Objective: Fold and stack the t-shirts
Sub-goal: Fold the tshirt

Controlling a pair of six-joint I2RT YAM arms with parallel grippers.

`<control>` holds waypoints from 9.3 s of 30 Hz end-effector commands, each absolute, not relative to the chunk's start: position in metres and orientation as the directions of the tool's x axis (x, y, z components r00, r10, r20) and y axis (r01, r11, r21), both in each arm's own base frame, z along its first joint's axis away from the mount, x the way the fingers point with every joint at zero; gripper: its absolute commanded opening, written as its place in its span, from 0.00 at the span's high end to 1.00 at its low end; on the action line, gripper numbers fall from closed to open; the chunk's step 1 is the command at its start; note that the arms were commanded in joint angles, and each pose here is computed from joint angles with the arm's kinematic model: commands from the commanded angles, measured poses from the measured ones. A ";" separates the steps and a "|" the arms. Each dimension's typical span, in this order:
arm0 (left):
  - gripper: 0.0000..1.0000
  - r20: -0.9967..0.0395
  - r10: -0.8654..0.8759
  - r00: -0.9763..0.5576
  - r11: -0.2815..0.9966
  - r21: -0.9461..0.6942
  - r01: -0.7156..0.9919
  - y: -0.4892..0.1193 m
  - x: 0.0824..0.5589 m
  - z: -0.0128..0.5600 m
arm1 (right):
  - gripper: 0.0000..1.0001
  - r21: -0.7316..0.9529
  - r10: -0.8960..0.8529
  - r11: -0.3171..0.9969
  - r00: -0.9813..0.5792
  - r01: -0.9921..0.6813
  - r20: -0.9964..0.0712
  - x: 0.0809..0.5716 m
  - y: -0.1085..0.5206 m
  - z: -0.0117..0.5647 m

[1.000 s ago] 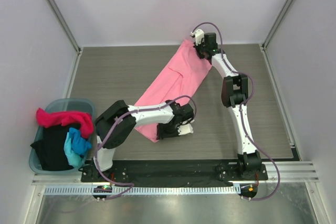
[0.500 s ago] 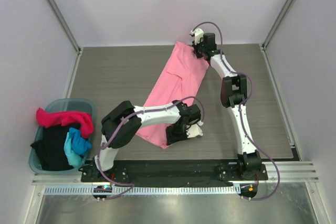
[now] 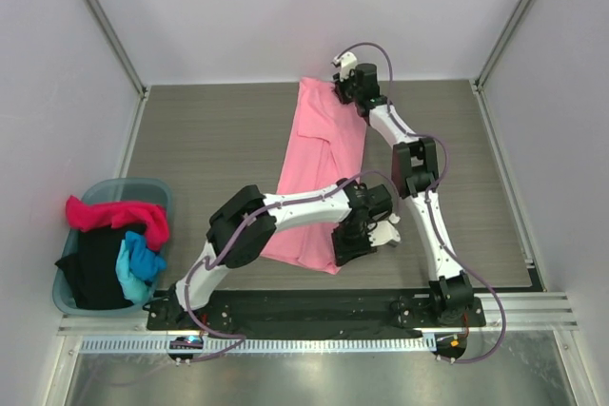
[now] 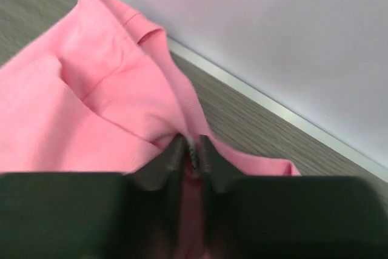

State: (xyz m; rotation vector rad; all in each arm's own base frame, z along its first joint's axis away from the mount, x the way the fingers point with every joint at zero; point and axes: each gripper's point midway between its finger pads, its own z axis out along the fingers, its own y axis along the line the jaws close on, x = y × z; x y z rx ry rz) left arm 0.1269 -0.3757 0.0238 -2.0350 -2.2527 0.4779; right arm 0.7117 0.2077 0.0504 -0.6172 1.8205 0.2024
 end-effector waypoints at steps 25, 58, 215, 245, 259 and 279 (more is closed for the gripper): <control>0.45 -0.426 0.037 -0.904 0.807 -0.521 0.279 -0.219 0.287 0.210 | 0.41 0.621 0.334 0.779 -0.778 -0.091 -0.532 0.406 0.143 0.197; 0.49 0.132 -0.132 -0.982 0.871 -0.457 -0.179 -0.171 0.193 0.018 | 0.53 0.538 0.197 0.782 -0.943 0.315 0.267 0.118 0.213 0.028; 0.52 0.048 -0.197 -0.979 0.721 -0.669 -0.178 -0.212 0.381 0.028 | 0.55 0.708 0.446 0.577 -0.883 0.407 0.144 0.313 0.212 0.026; 1.00 -0.014 -0.233 -0.972 0.681 -0.716 -0.153 -0.211 0.365 0.069 | 0.98 0.753 0.441 0.565 -0.895 0.337 0.070 0.300 0.190 0.059; 1.00 -0.117 -0.183 -0.976 0.642 -0.766 -0.028 -0.233 0.302 0.126 | 0.99 0.800 0.382 0.570 -0.922 0.185 -0.059 0.238 0.171 0.109; 1.00 -0.285 -0.155 -0.946 0.665 -0.738 0.113 -0.226 0.340 0.151 | 0.98 0.785 0.397 0.619 -0.874 0.029 -0.281 0.289 0.151 0.147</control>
